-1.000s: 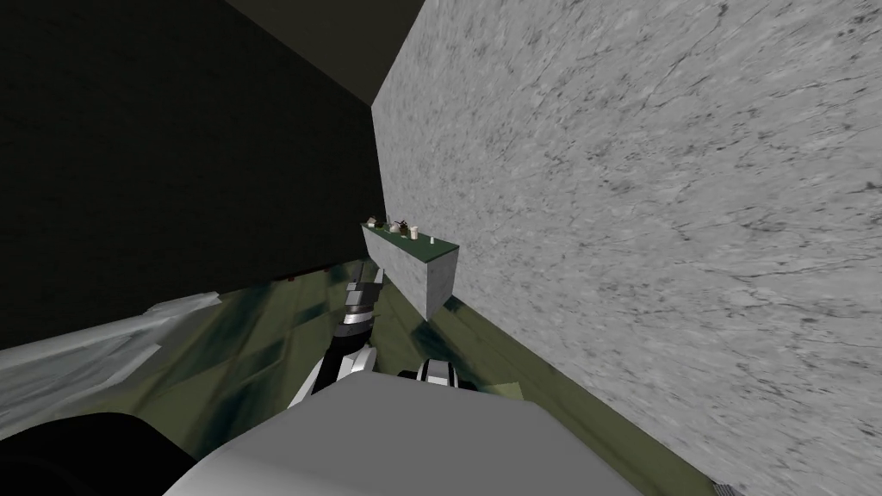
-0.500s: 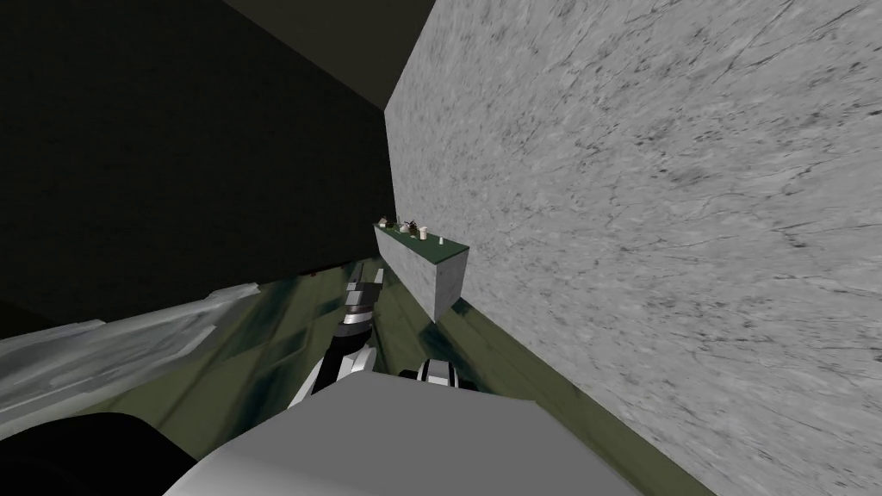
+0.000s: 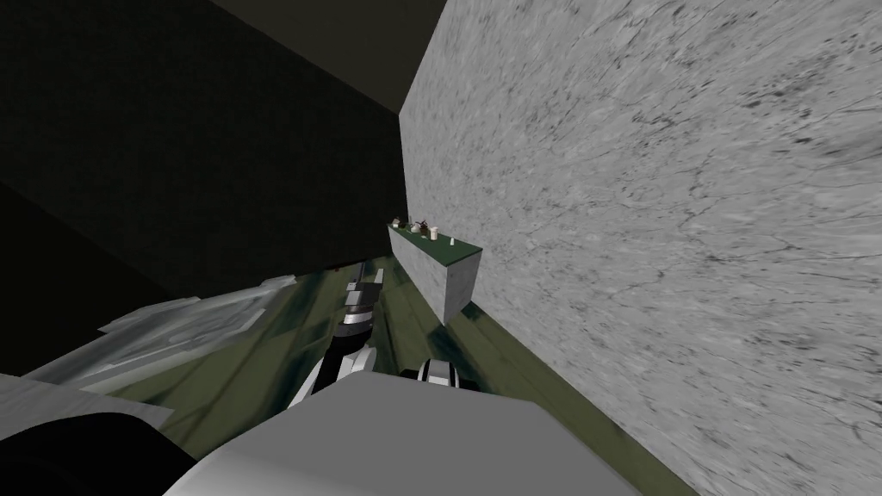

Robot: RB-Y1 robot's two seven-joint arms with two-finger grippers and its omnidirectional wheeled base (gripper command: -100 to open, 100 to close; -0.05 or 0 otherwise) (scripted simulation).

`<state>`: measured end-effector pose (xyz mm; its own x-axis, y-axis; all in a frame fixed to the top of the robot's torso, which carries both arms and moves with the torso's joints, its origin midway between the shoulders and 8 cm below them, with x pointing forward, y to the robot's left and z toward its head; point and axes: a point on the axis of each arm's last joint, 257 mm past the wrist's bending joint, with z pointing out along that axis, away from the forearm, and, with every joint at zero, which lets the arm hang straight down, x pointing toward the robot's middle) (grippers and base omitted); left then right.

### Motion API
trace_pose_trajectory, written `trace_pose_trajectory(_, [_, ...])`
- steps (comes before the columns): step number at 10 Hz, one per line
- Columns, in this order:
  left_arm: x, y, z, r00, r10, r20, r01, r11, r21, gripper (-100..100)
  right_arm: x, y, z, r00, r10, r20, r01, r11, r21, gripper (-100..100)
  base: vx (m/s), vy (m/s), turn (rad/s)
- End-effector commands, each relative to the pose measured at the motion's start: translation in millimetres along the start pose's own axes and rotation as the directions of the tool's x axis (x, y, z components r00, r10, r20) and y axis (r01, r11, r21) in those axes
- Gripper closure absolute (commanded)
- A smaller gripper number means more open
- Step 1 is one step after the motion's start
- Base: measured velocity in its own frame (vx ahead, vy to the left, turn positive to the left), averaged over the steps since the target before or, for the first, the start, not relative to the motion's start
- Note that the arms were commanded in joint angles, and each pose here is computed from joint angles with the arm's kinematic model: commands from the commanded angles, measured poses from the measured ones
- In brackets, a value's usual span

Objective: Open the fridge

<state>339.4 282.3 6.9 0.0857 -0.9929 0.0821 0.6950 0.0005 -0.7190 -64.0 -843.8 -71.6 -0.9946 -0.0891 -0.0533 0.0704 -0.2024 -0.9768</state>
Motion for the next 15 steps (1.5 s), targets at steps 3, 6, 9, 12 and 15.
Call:
trace_pose_trajectory(3, [0.0, 0.0, 0.0, 1.0000, 0.000, 0.000, 0.000, 1.0000, 0.000, 0, 21.4, -1.5, 0.9, 0.999, -0.005, -0.052, 0.005, 1.000, 0.006, 100, 0.114, -0.019, -0.006])
trace_pose_trajectory(6, [-0.1, 0.0, -0.1, 1.0000, 0.000, 0.000, 0.000, 1.0000, 0.000, 0, 53.2, -6.2, 1.1, 0.991, -0.020, -0.130, 0.022, 1.000, 0.016, 100, 0.279, -0.059, 0.001])
trace_pose_trajectory(9, [-0.1, 0.0, -0.1, 1.0000, 0.000, 0.000, 0.000, 1.0000, 0.000, 0, 69.1, -8.5, 0.4, 0.985, -0.027, -0.169, 0.031, 0.999, 0.020, 100, 0.256, -0.060, 0.004])
trace_pose_trajectory(12, [-0.1, 0.0, -0.1, 1.0000, 0.000, 0.000, 0.000, 1.0000, 0.000, 0, 100.6, -12.6, -2.6, 0.969, -0.040, -0.245, 0.048, 0.999, 0.025, 100, 0.217, -0.055, 0.007])
trace_pose_trajectory(15, [-0.1, 0.0, 0.0, 1.0000, 0.000, 0.000, 0.000, 1.0000, 0.000, 0, 116.2, -14.5, -4.9, 0.958, -0.046, -0.283, 0.056, 0.998, 0.027, 100, 0.212, -0.084, -0.006])
